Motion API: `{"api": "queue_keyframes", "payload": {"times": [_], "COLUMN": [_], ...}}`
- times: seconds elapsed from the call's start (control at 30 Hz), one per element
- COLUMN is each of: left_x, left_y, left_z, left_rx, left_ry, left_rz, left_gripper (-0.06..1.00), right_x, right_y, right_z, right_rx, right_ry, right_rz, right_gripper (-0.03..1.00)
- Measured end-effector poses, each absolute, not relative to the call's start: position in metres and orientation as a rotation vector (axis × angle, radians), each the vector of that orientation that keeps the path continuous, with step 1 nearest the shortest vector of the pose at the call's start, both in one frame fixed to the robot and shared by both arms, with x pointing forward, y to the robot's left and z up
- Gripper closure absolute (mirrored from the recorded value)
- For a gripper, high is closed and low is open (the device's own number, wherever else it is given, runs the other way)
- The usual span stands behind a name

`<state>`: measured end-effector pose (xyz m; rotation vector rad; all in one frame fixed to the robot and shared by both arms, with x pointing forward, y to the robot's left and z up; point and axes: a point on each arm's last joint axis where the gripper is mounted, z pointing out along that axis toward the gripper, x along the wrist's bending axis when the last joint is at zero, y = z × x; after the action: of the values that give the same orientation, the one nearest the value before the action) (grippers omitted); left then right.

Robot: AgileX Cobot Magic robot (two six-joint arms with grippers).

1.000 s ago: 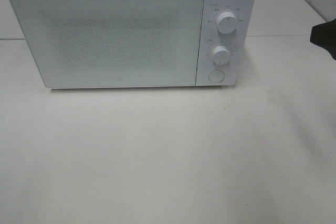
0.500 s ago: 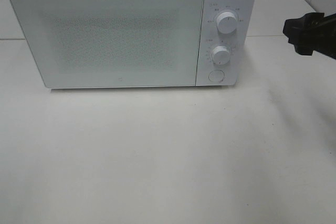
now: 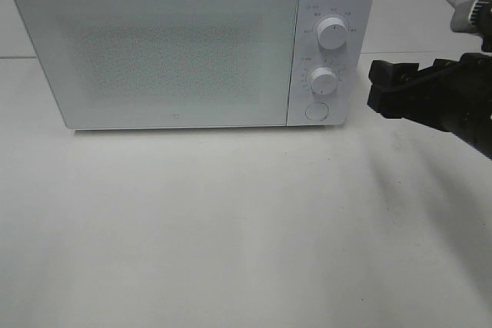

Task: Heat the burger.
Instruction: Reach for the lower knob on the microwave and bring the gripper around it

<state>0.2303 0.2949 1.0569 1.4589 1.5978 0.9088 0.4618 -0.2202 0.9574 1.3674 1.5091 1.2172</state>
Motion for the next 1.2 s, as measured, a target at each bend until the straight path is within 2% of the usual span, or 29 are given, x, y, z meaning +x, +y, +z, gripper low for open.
{"api": "queue_keyframes", "payload": {"times": [0.83,1.2], "left_x": [0.230,0.230], "left_y": [0.295,0.295], "left_z": [1.057,1.057], "left_rx": [1.459,1.459], "left_ry": [1.598,1.598], "left_rz": [0.909,0.909], "left_gripper": [-0.02,-0.02], "right_x": [0.438,0.446], "right_y": [-0.169,-0.161], "right_z": [0.917,0.915], "right_rx": [1.366,1.364], "right_ry": [1.433,1.427], "right_rz": [1.034,1.041], "right_gripper": [0.21,0.21]}}
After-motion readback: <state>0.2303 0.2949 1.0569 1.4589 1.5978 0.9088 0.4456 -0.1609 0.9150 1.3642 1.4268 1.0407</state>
